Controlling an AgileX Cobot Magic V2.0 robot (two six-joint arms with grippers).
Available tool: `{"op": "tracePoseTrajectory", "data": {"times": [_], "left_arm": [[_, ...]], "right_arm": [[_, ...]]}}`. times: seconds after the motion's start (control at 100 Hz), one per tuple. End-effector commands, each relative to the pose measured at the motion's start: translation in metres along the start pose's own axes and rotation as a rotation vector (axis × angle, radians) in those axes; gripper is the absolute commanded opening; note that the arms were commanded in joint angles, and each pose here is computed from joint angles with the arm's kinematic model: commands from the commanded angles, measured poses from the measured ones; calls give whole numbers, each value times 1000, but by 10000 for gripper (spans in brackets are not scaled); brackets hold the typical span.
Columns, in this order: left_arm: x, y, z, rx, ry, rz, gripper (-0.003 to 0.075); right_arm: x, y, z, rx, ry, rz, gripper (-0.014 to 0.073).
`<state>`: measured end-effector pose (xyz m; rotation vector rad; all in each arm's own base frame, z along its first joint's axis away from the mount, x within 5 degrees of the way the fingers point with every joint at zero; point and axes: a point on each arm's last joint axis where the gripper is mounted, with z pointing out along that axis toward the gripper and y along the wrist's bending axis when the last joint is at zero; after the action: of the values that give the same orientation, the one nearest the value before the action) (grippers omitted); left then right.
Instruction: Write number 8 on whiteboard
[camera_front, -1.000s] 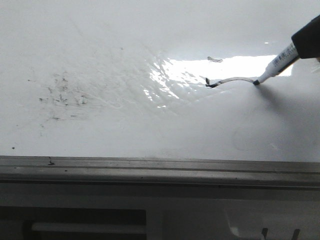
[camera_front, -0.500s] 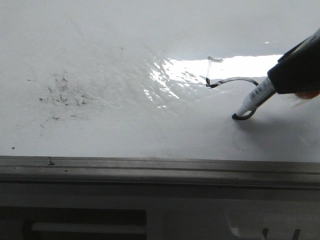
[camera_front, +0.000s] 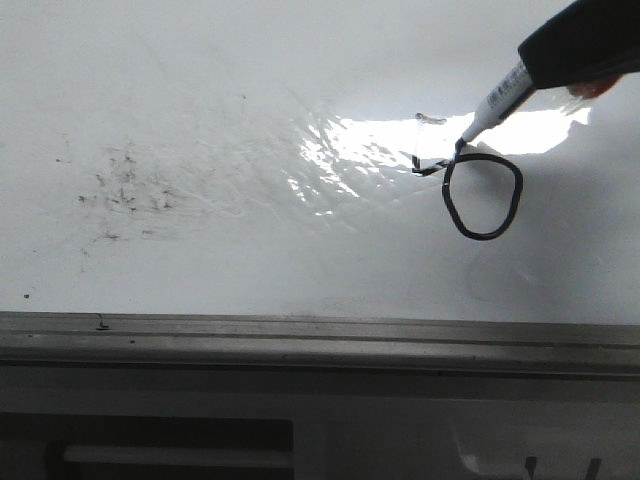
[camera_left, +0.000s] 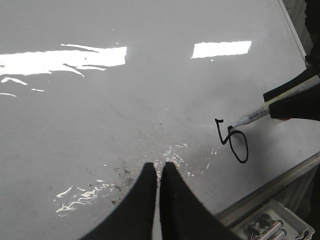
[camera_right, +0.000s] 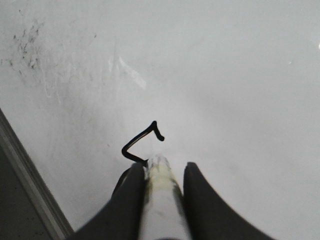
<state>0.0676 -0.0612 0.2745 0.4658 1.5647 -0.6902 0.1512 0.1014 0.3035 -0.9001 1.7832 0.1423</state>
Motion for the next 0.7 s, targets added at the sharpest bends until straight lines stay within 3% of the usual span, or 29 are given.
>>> {"op": "tracePoseTrajectory", "data": {"times": [0.0, 0.69], "left_arm": [[-8, -3, 0, 26, -17, -11, -20], [-8, -3, 0, 26, -17, -11, -20]], "right_arm": [[-15, -8, -3, 47, -90, -23, -43], [-23, -9, 8, 42, -110, -18, -43]]}}
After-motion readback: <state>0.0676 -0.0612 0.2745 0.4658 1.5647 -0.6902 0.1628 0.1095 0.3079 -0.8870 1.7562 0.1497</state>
